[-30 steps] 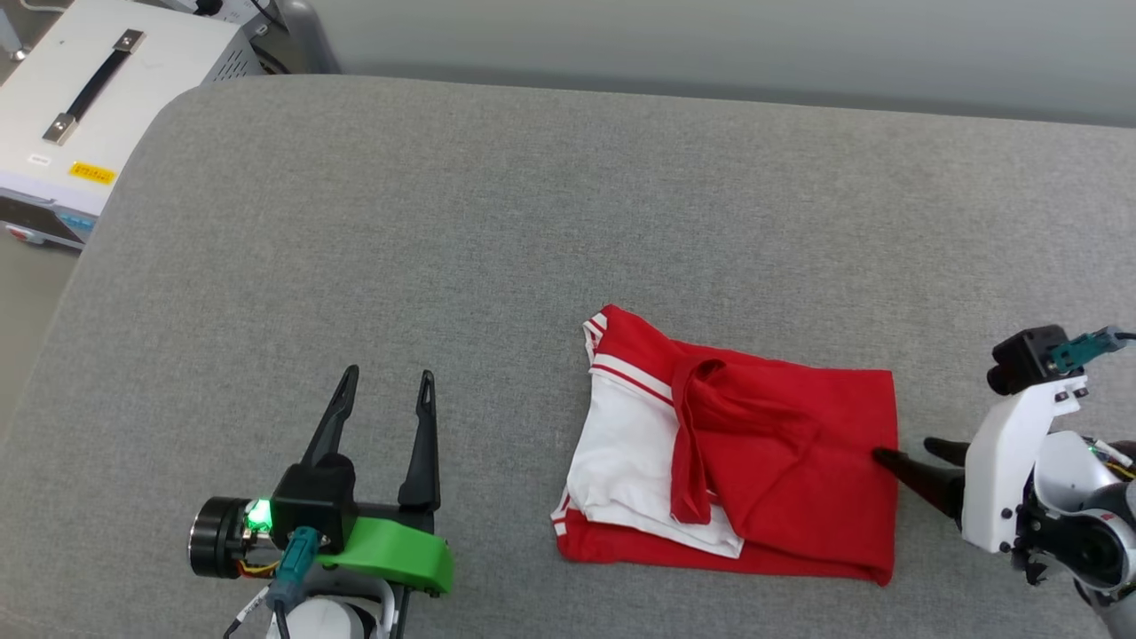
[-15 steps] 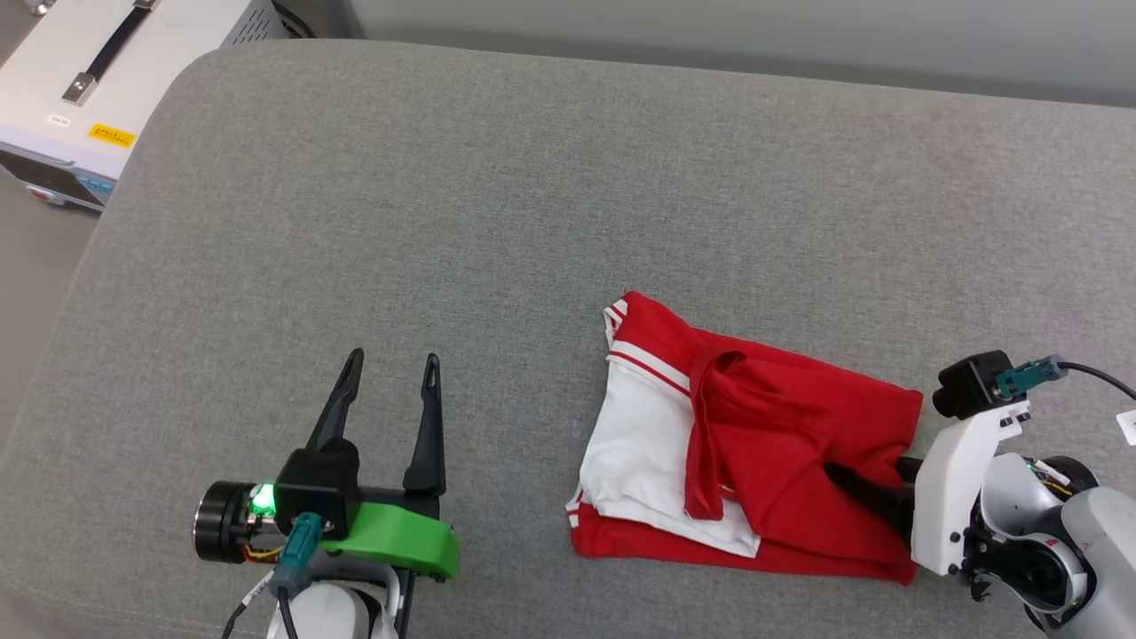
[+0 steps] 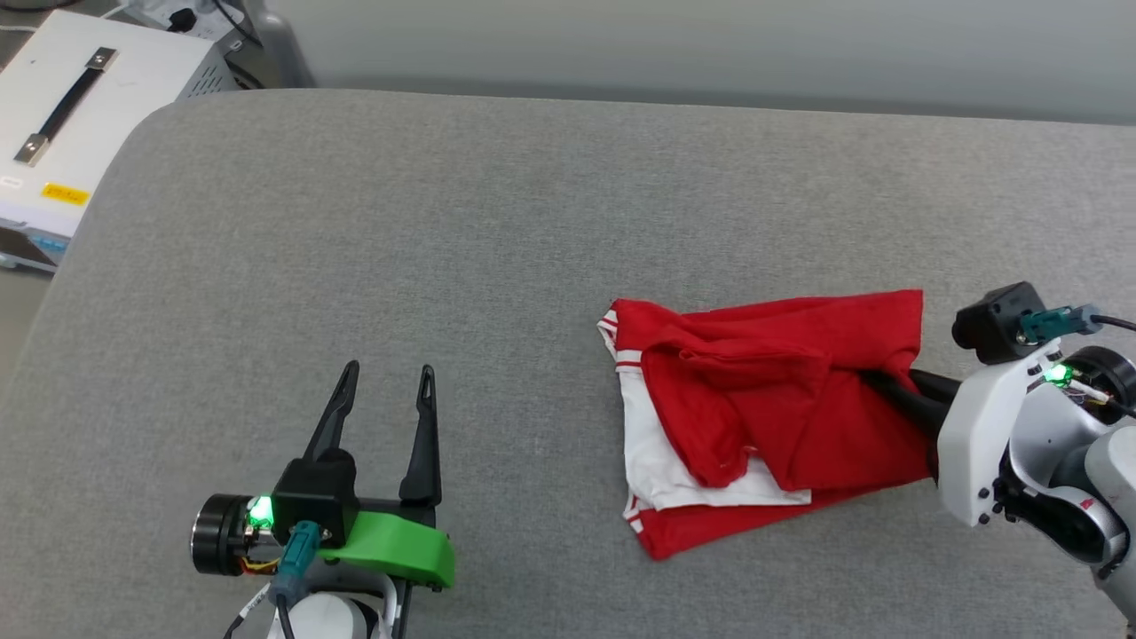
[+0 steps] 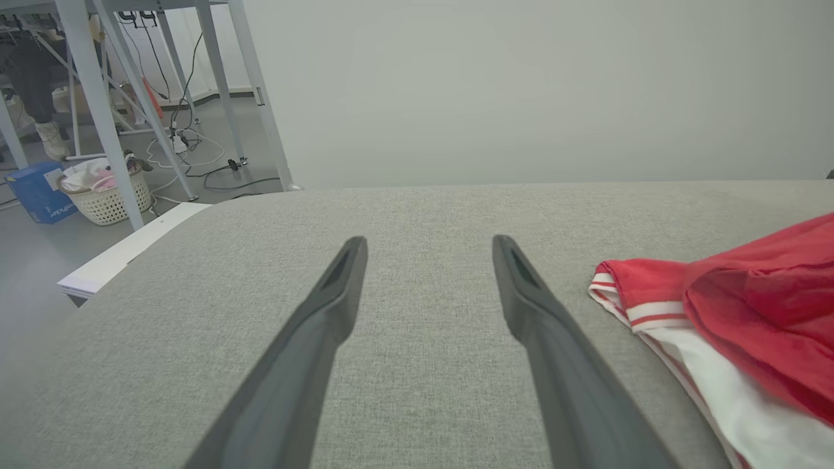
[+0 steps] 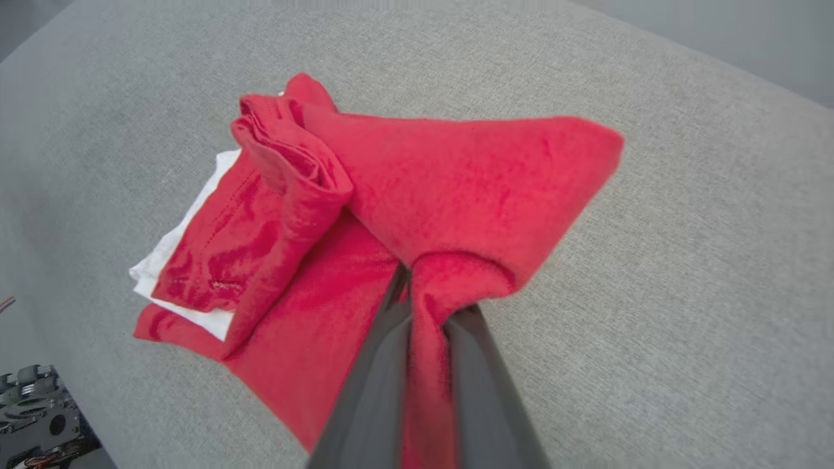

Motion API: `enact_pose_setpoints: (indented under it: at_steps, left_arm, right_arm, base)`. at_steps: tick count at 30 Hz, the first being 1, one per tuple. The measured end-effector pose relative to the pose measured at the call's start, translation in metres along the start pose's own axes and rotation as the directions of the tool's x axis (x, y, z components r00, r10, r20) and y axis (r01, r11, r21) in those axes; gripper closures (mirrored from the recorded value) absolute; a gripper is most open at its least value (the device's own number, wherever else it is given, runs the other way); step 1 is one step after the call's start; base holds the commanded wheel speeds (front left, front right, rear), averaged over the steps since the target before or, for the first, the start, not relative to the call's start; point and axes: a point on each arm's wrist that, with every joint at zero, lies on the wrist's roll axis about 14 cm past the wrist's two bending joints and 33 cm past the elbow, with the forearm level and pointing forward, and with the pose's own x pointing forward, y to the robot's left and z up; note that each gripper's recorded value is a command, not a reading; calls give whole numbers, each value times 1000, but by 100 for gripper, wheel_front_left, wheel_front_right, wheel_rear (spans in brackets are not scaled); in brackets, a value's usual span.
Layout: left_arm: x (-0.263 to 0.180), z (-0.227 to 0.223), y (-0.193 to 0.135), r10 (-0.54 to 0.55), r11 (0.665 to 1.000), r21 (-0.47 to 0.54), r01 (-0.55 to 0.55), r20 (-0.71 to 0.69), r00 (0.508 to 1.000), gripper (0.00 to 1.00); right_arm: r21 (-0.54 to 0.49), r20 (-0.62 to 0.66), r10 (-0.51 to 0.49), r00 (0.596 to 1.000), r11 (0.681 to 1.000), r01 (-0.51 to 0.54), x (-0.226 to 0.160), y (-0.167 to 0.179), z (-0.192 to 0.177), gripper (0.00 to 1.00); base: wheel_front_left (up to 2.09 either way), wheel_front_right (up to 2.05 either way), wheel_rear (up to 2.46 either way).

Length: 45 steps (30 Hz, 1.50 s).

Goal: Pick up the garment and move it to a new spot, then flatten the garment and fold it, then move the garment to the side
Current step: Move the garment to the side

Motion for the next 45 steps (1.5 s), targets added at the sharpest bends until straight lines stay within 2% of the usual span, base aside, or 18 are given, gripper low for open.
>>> enact_pose_setpoints:
  at_steps: [5, 12, 19, 24, 28, 32, 34, 36, 40, 45]
  left_arm:
    - [8, -1, -16, -49, 999, -11, 49, 4, 999, 0]
    - [24, -5, -50, -154, 988, -24, 154, 7, 988, 0]
    - [47, -9, -77, -236, 971, -31, 237, 21, 972, 0]
    - [64, -19, -86, -269, 963, -27, 269, 19, 963, 0]
    - [80, -30, -90, -289, 957, -29, 289, 16, 957, 0]
    - [93, -42, -92, -297, 954, -34, 297, 10, 955, 0]
    - [106, -63, -90, -295, 955, -43, 294, -9, 955, 0]
    - [109, -70, -88, -290, 956, -45, 289, -17, 957, 0]
    - [113, -83, -83, -282, 959, -45, 280, -36, 959, 0]
    - [114, -95, -80, -271, 962, -45, 269, -56, 961, 0]
  right_arm:
    - [-53, 32, -70, 997, 996, 71, -27, -21, 12, 100]
    - [-50, 43, -200, 979, 978, 202, -68, -58, 14, 100]
    - [-30, 4, -327, 945, 945, 327, -102, -97, 4, 100]
    - [-30, -52, -424, 904, 906, 423, -120, -137, -4, 100]
    - [-46, -133, -512, 849, 859, 511, -135, -178, -18, 100]
    - [-89, -228, -595, 771, 801, 591, -150, -218, -37, 100]
    - [-115, -320, -691, 649, 708, 697, -171, -269, -57, 100]
    - [-130, -339, -721, 605, 672, 729, -178, -284, -63, 100]
    - [-154, -329, -769, 548, 616, 772, -185, -309, -64, 100]
    - [-167, -304, -799, 519, 581, 797, -182, -326, -63, 100]
  base:
    - [0, 0, 0]
    - [0, 0, 0]
    - [0, 0, 0]
    - [0, 0, 0]
    - [0, 0, 0]
    - [0, 0, 0]
    - [0, 0, 0]
    - [0, 0, 0]
    - [0, 0, 0]
    - [0, 0, 0]
